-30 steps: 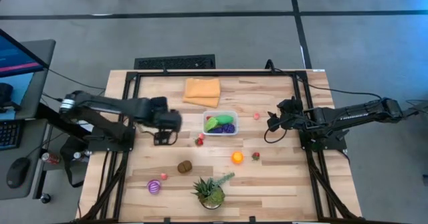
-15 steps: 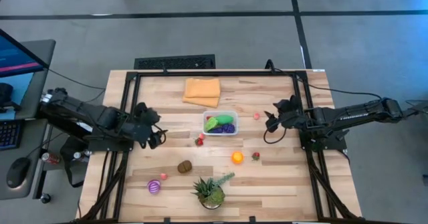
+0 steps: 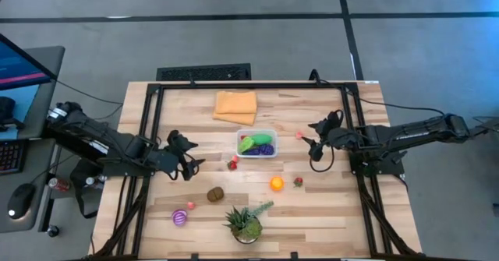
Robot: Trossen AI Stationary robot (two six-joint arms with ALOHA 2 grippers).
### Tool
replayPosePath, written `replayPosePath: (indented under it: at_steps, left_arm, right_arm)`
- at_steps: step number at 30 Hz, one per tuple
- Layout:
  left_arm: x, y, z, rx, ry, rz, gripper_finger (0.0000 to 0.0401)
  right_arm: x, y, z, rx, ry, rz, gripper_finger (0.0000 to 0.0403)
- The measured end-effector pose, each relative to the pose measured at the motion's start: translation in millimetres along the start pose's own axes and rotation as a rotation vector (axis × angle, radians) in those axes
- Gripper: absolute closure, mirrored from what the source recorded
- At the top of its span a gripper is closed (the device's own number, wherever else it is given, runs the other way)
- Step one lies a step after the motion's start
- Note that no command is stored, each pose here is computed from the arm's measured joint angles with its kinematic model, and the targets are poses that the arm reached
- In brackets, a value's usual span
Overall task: Pick and placing Produce into tupperware
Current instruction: Put the top pink peach into the transparent container
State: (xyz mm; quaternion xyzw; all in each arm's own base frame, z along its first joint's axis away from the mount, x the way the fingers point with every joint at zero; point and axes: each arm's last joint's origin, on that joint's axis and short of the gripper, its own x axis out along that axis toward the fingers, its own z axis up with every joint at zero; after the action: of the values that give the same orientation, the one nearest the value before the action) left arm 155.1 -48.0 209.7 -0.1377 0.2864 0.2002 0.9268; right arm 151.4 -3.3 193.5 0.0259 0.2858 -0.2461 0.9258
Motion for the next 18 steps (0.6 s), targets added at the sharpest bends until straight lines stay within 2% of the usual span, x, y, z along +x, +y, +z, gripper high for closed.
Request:
replayPosePath:
  at_steps: [11,15,18]
  left_arm:
    - [8,-1,-18,0.035,-0.08,-0.02,0.0081]
    - [9,-1,-20,0.038,-0.08,-0.018,0.0081]
    - [9,0,-21,0.042,-0.075,-0.013,0.0081]
  right_arm:
    - [22,9,-13,-0.058,0.141,-0.041,0.0138]
    - [33,8,-19,-0.079,0.19,-0.134,0.0138]
    - [41,3,-22,-0.002,0.219,-0.198,0.0138]
